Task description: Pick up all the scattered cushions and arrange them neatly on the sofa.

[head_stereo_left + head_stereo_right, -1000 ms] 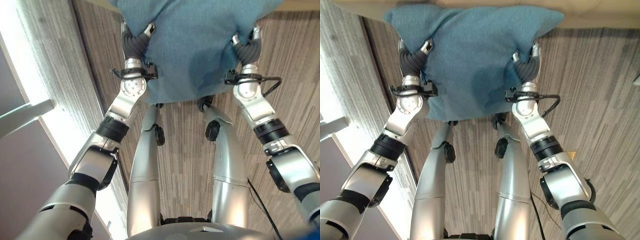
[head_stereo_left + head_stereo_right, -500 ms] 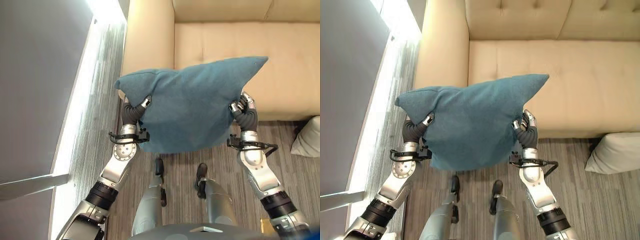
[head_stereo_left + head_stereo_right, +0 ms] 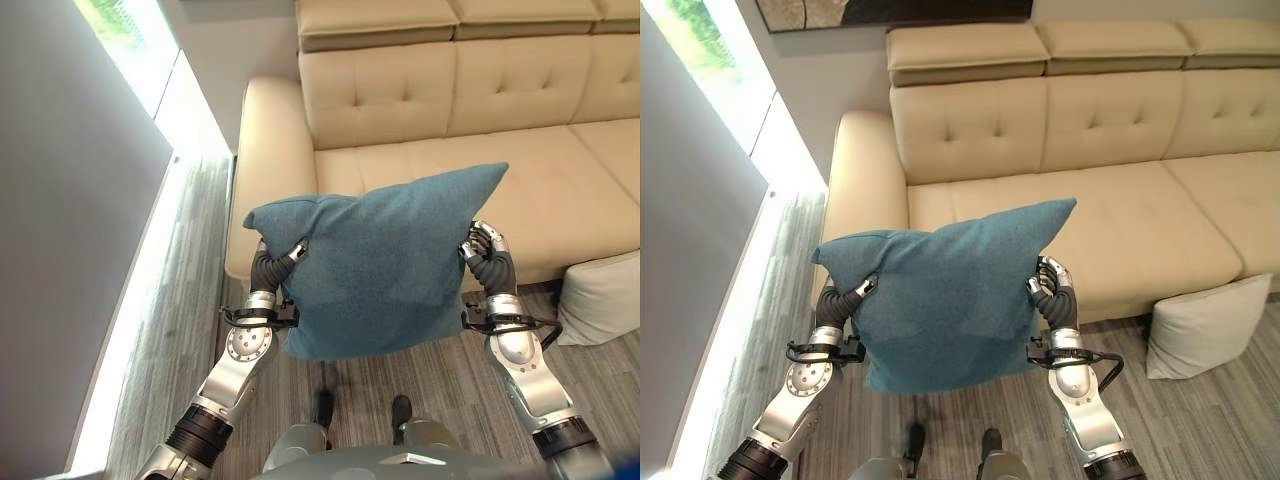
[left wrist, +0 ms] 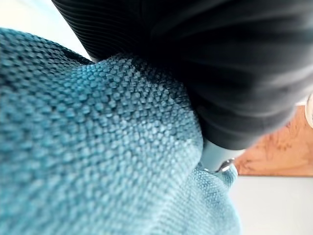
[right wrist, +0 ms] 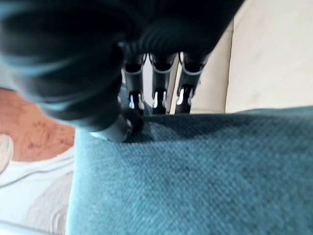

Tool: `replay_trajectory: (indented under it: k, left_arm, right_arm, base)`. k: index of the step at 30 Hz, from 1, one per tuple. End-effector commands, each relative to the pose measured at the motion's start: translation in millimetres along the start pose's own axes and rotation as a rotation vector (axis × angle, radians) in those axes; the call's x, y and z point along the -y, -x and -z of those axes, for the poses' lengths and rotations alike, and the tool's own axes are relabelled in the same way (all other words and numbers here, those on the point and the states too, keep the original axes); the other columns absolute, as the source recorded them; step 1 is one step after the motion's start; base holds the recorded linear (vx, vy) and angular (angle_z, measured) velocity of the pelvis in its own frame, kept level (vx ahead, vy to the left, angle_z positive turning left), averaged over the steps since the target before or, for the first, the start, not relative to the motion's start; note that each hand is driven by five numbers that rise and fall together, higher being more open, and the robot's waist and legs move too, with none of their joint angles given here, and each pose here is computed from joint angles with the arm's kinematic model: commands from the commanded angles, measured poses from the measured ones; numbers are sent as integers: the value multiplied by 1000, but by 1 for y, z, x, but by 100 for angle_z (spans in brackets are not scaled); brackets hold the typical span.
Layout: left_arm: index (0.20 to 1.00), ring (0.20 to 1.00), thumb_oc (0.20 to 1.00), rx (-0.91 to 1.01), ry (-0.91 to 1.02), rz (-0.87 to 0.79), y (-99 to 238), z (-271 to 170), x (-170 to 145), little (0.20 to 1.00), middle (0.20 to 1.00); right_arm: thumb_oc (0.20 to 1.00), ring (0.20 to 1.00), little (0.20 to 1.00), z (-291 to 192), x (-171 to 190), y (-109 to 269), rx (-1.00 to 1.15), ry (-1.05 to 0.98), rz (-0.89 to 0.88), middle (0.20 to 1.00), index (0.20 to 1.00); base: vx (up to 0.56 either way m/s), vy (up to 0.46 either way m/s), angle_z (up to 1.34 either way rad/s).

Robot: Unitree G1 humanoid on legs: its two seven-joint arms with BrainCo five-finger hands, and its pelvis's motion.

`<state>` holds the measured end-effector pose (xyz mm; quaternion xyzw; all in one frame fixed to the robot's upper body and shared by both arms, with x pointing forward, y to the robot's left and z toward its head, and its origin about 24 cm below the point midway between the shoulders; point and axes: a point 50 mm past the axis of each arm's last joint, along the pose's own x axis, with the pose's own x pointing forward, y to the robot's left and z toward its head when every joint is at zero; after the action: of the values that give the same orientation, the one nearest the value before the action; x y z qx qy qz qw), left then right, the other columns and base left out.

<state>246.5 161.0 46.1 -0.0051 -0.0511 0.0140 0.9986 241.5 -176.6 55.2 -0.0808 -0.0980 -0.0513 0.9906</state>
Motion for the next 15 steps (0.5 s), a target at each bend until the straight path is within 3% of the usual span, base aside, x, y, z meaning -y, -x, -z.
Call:
replay_trajectory:
  k: [1,7,15]
  left_arm:
    - [200,200,200,189,74,101,-6,-37,12,200,200]
    - [200,200,200,156,89,56,5,-30,0,200,200]
    - [200,200,200,159,175,118,-4,-32,23,200,200]
  right_arm:
    - [200,200,200,-56,-22,-16,280,-86,-108,200,200]
    - [200,200,200,-55,-32,-12,269,-86,-158,200,200]
    - [200,200,200,-57,-11,-12,294,-31,-84,200,200]
  base:
    - [-27,230,-107]
    - [42,21,-120]
    - [138,-219,44]
